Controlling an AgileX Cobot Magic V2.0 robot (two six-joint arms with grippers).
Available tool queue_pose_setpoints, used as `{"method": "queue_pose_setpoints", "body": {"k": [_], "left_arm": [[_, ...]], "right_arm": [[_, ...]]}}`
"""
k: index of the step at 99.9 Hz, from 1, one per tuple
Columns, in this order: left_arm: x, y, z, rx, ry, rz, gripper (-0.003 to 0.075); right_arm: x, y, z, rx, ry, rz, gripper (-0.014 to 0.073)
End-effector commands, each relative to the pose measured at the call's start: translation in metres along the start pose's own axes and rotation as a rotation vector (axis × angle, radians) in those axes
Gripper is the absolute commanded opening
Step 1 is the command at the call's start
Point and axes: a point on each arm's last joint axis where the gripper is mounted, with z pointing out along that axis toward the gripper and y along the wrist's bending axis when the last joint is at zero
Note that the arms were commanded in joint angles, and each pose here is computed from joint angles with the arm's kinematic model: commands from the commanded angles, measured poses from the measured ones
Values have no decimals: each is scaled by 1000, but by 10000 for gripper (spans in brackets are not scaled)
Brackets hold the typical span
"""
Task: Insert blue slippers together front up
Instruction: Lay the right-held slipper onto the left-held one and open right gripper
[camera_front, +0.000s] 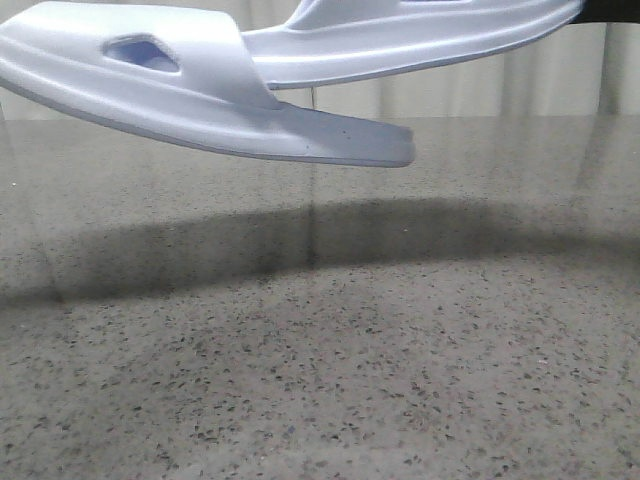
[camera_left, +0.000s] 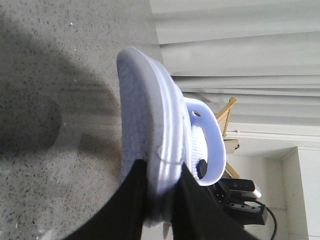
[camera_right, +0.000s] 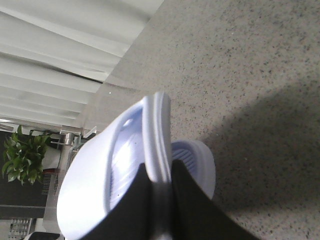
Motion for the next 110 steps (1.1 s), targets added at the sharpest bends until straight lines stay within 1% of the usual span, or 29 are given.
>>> {"method": "queue_pose_setpoints", "body": {"k": [1,13,22,36,47,58,65,72,76,98,105,110], "left_arm": [[8,-19,-1,143,98,-40,16],[8,-20,-1,145,97,-41,16],[8,-20,-1,145,97,-41,16],[8,-20,-1,145,97,-41,16],[8,-20,-1,145,97,-41,16],[8,-20,-1,146,99,-41,16],[8,-20,-1,148,103,-41,16],[8,-20,-1,148,103,-41,16],[8,-20,-1,148,103,-41,16],[8,-20,-1,146,100,-41,16],[8,-19,-1,142,99,-39,16],[8,-19,-1,142,99,-39,16]], "right_arm": [[12,23,4,-169,116,-17,-107],[18,21,13,-144,137,-28,-107],[16,19,14,-124,115,-61,-107],[10,14,15,-63,48,-144,-107],[4,6,15,24,-4,-198,-106],[3,1,15,89,-10,-279,-106],[3,-1,15,108,-3,-317,-100],[3,-2,15,119,-1,-335,-62],[3,-2,15,125,-5,-339,-22],[0,-5,14,159,-33,-361,258],[-2,-4,12,170,-53,-366,317],[-3,-3,10,173,-65,-377,340]]}}
